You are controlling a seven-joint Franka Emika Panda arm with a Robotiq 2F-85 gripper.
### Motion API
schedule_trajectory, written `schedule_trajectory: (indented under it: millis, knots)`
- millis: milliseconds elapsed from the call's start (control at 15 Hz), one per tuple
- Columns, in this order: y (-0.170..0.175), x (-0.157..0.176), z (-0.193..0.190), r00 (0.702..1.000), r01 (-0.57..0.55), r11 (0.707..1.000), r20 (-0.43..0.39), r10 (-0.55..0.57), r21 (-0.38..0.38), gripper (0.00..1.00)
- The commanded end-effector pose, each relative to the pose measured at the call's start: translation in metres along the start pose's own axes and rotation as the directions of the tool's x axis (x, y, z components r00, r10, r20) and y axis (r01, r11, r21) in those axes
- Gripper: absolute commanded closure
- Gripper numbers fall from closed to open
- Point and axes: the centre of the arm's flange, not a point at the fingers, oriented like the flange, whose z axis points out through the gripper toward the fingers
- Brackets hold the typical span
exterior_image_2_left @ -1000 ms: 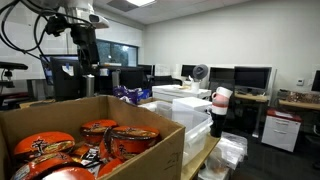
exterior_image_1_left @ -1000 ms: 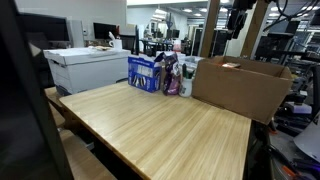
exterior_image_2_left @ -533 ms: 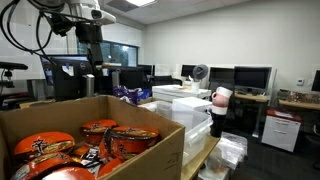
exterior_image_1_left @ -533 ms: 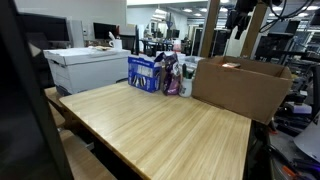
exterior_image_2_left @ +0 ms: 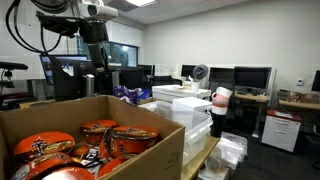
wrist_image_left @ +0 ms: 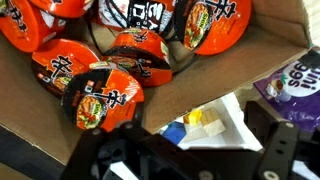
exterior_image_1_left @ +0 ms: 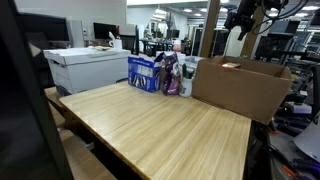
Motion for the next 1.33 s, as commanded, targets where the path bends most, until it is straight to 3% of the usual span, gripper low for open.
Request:
schedule_trajectory:
  millis: [0, 467, 1000, 1133, 1200, 1267]
  knots:
    - [0.020, -0.010, 0.010, 0.983, -0.178, 0.984, -0.049, 0.179, 0.023, 0.00]
    - [0.061, -0.015, 0.024, 0.895, -0.433, 0.900, -0.098, 0.436, 0.046, 0.00]
    - [0.114, -0.021, 0.044, 0.730, -0.670, 0.739, -0.119, 0.673, 0.072, 0.00]
    - [0.115, -0.022, 0.041, 0.718, -0.680, 0.728, -0.121, 0.685, 0.087, 0.00]
    - [0.114, -0.015, 0.039, 0.759, -0.640, 0.766, -0.107, 0.642, 0.053, 0.00]
    - [0.117, -0.015, 0.040, 0.752, -0.648, 0.760, -0.110, 0.650, 0.055, 0.00]
